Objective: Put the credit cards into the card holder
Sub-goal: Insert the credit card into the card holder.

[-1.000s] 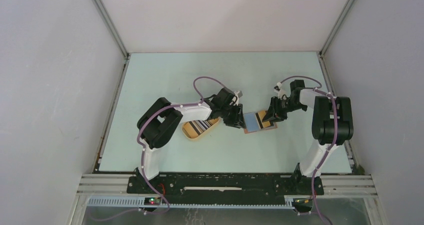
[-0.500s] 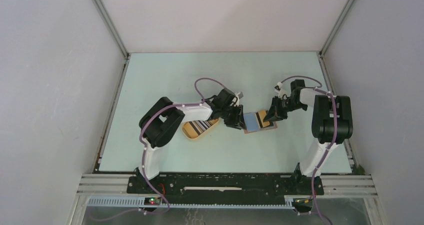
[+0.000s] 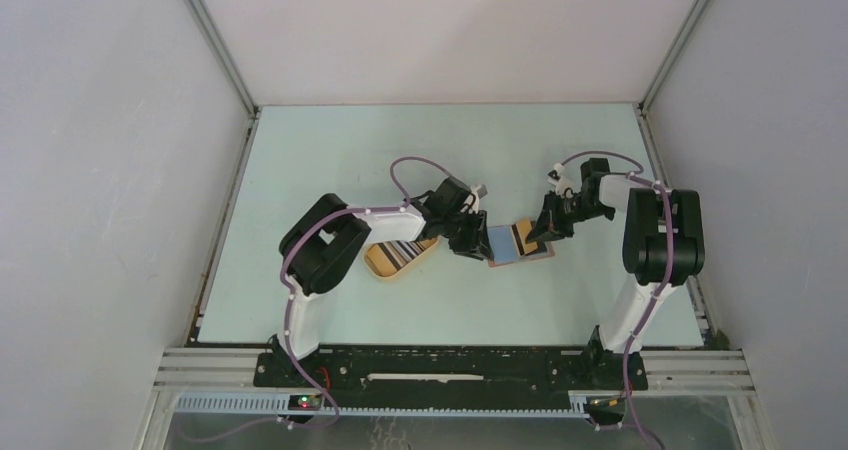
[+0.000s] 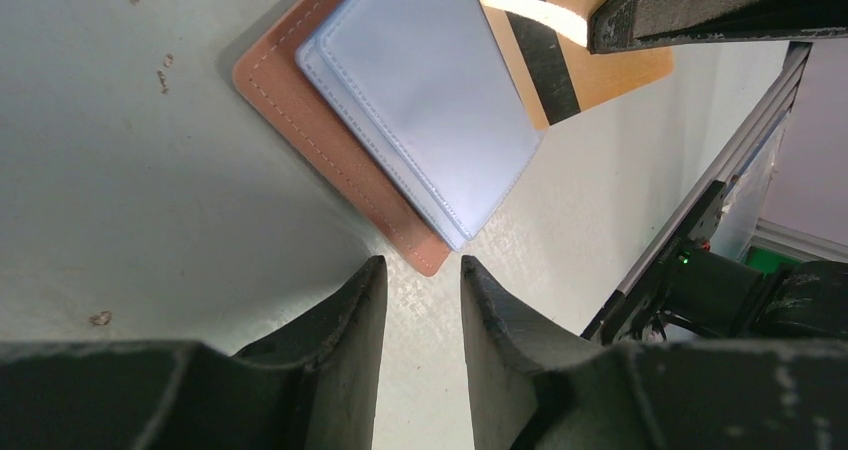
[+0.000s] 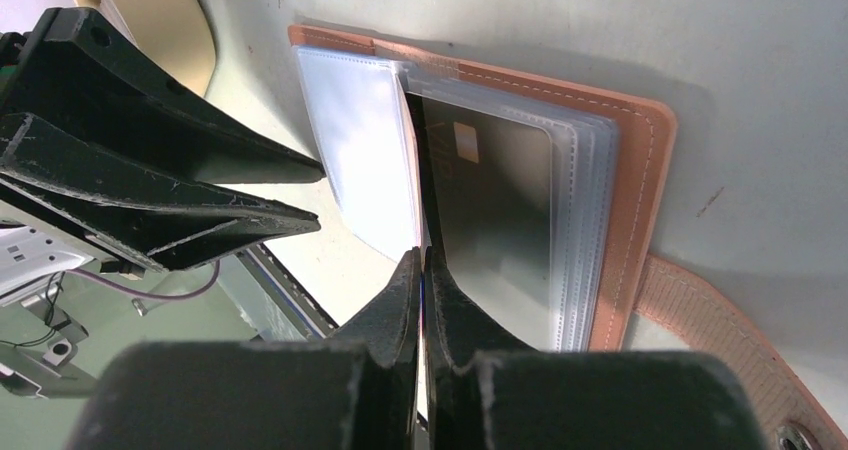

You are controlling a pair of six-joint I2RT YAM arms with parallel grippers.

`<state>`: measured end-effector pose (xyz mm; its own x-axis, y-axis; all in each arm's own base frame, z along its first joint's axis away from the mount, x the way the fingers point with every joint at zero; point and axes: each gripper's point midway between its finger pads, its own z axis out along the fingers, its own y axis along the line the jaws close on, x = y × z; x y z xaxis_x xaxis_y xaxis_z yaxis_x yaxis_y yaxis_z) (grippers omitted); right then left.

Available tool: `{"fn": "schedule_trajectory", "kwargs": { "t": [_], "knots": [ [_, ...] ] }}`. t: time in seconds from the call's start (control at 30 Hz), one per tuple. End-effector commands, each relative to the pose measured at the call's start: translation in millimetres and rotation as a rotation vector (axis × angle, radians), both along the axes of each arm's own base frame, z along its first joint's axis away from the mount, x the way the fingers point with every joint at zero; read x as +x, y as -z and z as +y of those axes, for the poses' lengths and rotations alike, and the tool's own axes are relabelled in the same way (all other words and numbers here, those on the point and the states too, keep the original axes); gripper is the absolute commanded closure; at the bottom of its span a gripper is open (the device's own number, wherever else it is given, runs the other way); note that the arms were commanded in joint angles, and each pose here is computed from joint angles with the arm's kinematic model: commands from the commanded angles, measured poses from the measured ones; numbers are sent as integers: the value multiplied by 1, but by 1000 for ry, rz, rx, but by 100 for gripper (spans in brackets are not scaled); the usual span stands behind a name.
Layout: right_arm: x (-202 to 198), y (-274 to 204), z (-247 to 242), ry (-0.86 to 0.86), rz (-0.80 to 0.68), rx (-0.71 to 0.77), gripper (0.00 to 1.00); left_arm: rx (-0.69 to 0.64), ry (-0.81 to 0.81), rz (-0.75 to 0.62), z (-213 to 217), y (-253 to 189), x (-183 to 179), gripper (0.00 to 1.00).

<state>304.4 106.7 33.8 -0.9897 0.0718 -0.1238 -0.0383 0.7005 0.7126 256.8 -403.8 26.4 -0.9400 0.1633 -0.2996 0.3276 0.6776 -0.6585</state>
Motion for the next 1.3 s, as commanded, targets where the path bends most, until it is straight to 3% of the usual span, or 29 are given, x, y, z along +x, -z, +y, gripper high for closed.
{"fn": "schedule_trajectory", "kwargs": {
  "t": [0.0, 0.43, 1.27],
  "knots": [
    [3, 0, 0, -22, -2, -5, 95, 6, 0, 1, -7, 0, 5, 61],
    [-7, 1, 1, -65, 36, 2, 100, 16, -3, -5, -6, 0, 6, 61],
    [-3, -3, 19, -163, 46, 36, 98, 27, 0, 0, -4, 3, 6, 61]
  ]
}}
